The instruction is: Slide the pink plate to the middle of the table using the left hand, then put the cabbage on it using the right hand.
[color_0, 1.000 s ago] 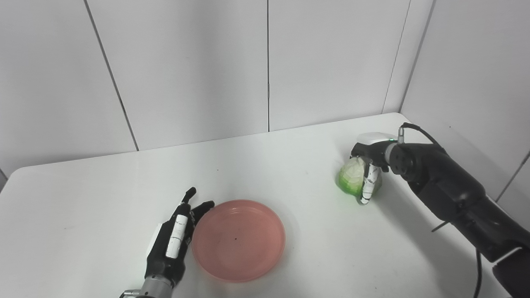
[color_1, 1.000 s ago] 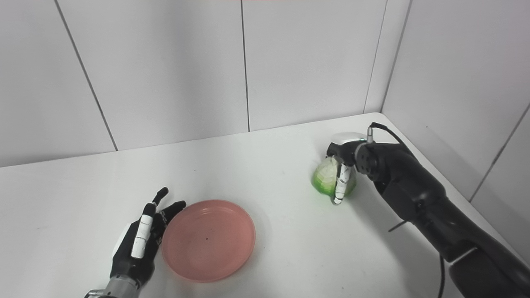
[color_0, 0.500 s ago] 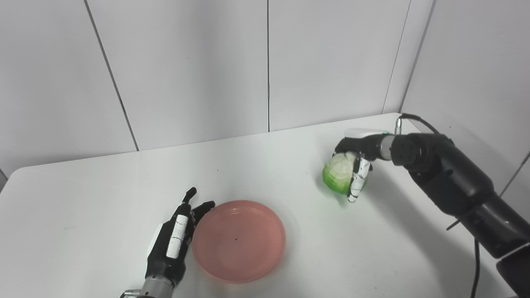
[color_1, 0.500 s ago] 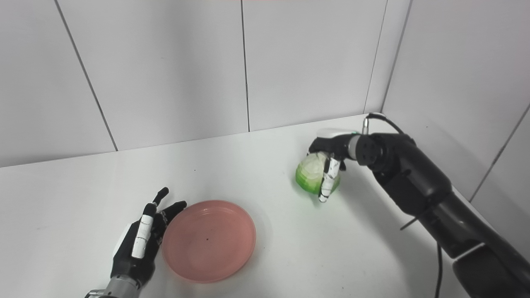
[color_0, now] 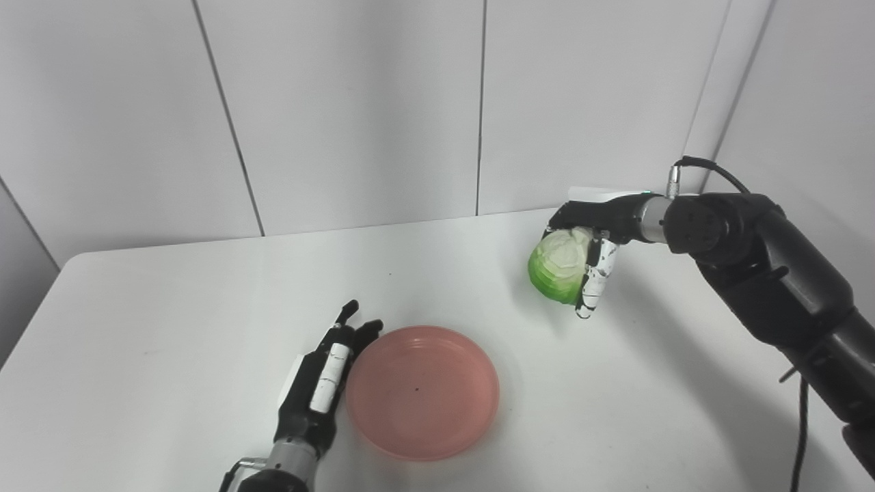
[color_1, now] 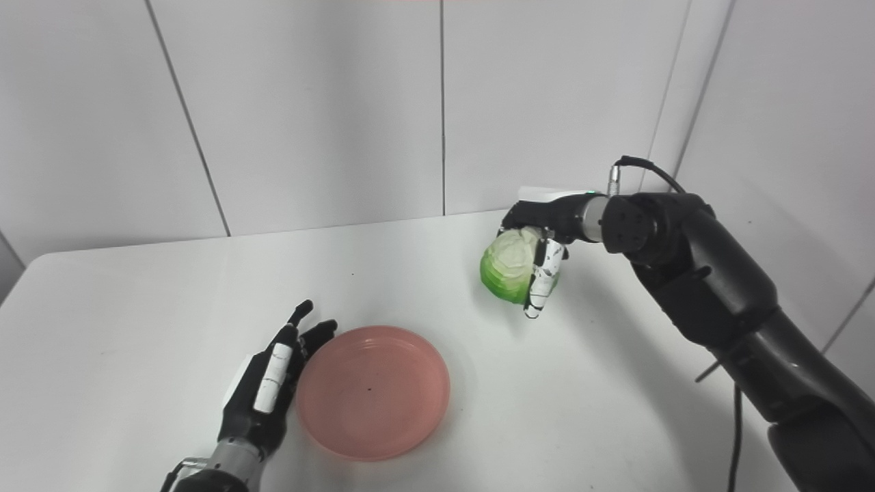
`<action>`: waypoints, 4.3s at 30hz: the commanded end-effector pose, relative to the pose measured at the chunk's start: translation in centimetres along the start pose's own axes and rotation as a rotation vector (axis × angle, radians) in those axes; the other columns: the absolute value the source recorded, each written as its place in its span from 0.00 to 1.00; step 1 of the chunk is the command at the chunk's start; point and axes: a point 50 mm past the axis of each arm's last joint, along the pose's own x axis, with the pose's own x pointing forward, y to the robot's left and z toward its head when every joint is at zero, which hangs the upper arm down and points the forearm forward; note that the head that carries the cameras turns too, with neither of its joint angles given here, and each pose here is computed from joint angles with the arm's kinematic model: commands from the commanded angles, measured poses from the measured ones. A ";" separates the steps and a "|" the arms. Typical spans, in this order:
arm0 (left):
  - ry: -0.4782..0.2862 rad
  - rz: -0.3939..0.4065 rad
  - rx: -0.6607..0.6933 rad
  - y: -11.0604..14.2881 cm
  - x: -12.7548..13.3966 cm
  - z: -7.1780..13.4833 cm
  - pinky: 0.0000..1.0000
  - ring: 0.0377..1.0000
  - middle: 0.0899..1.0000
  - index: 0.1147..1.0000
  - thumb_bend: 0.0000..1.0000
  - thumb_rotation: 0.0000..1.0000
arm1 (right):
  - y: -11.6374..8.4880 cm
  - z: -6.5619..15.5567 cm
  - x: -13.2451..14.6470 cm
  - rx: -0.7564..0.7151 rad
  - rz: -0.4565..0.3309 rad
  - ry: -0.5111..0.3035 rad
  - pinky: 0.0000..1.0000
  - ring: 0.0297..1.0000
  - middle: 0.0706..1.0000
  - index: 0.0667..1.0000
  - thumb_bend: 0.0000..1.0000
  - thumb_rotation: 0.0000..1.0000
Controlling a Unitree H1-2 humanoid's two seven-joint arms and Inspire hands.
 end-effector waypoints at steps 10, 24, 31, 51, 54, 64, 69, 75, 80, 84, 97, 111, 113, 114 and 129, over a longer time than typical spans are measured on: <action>0.013 0.018 0.011 -2.8 0.0 -1.7 0.92 0.99 1.00 0.94 0.88 0.92 | -2.8 7.9 -2.5 -0.140 -0.114 -0.232 0.29 0.36 0.40 0.48 0.53 0.00; 0.005 0.017 0.012 -3.1 0.2 -1.7 0.91 0.97 1.00 0.94 0.92 0.92 | -0.2 13.6 -2.6 -0.203 -0.084 -0.377 0.36 0.42 0.43 0.47 0.53 0.00; 0.006 0.024 0.017 -3.4 0.3 -1.4 0.87 0.96 0.99 0.93 0.91 0.92 | 1.1 15.3 -1.8 -0.245 -0.037 -0.410 0.33 0.39 0.43 0.47 0.53 0.00; 0.005 0.030 -0.002 -3.7 0.3 -0.9 0.88 0.96 0.95 0.93 0.87 0.94 | 6.3 15.6 1.6 -0.285 0.075 -0.400 0.36 0.42 0.43 0.47 0.53 0.00; 0.006 0.026 0.005 -3.7 0.4 -0.9 0.88 0.96 0.93 0.93 0.88 0.94 | 7.2 15.5 2.1 -0.294 0.090 -0.395 0.36 0.41 0.43 0.46 0.53 0.00; 0.006 0.010 -0.002 -3.7 0.4 -0.8 0.89 0.98 0.89 0.94 0.85 0.95 | 9.2 14.9 3.3 -0.320 0.081 -0.412 0.36 0.40 0.42 0.49 0.53 0.00; 0.006 0.009 0.002 -3.5 0.4 -0.8 0.89 0.98 0.89 0.93 0.86 0.95 | 10.0 14.7 3.6 -0.335 0.059 -0.425 0.34 0.39 0.41 0.49 0.53 0.01; 0.012 0.002 0.002 -3.5 0.3 -0.8 0.88 0.97 0.90 0.94 0.86 0.94 | 10.8 14.1 3.8 -0.370 -0.019 -0.458 0.38 0.45 0.43 0.48 0.53 0.01; 0.023 0.001 0.007 -3.5 0.2 -0.8 0.89 0.99 0.98 0.98 0.89 0.94 | 11.4 13.6 3.4 -0.429 -0.086 -0.475 0.52 0.61 0.64 0.55 0.76 0.15; 0.026 -0.006 0.009 -3.4 0.2 -0.9 0.90 1.00 0.99 1.00 0.90 0.95 | 11.5 13.3 3.0 -0.462 -0.111 -0.473 0.76 0.81 0.77 0.67 0.97 0.23; 0.038 -0.010 0.005 -3.3 0.1 -0.8 0.90 0.99 0.94 0.99 0.88 0.95 | 11.6 12.4 2.2 -0.487 -0.072 -0.410 1.00 1.00 1.00 0.85 1.00 0.36; -0.017 0.054 0.019 -3.0 -0.1 -0.5 0.88 0.95 0.93 0.93 0.86 0.95 | 10.2 9.6 -1.6 -0.123 -0.206 -0.479 1.00 1.00 1.00 0.91 1.00 0.60; -0.046 0.071 0.022 -2.9 -0.2 -0.4 0.85 0.94 0.93 0.93 0.86 0.95 | 10.8 8.6 -1.7 0.046 -0.278 -0.534 1.00 1.00 0.99 0.92 1.00 0.62; -0.060 0.077 0.025 -2.8 -0.3 -0.4 0.85 0.94 0.94 0.93 0.86 0.95 | 11.2 8.0 -1.7 0.138 -0.316 -0.559 0.99 1.00 1.00 0.93 1.00 0.64; -0.141 0.129 0.064 -2.6 -1.2 -0.3 0.92 0.98 0.98 0.95 0.87 0.94 | 19.2 5.6 0.9 1.058 -0.710 -0.587 0.90 0.94 0.93 0.96 0.97 0.78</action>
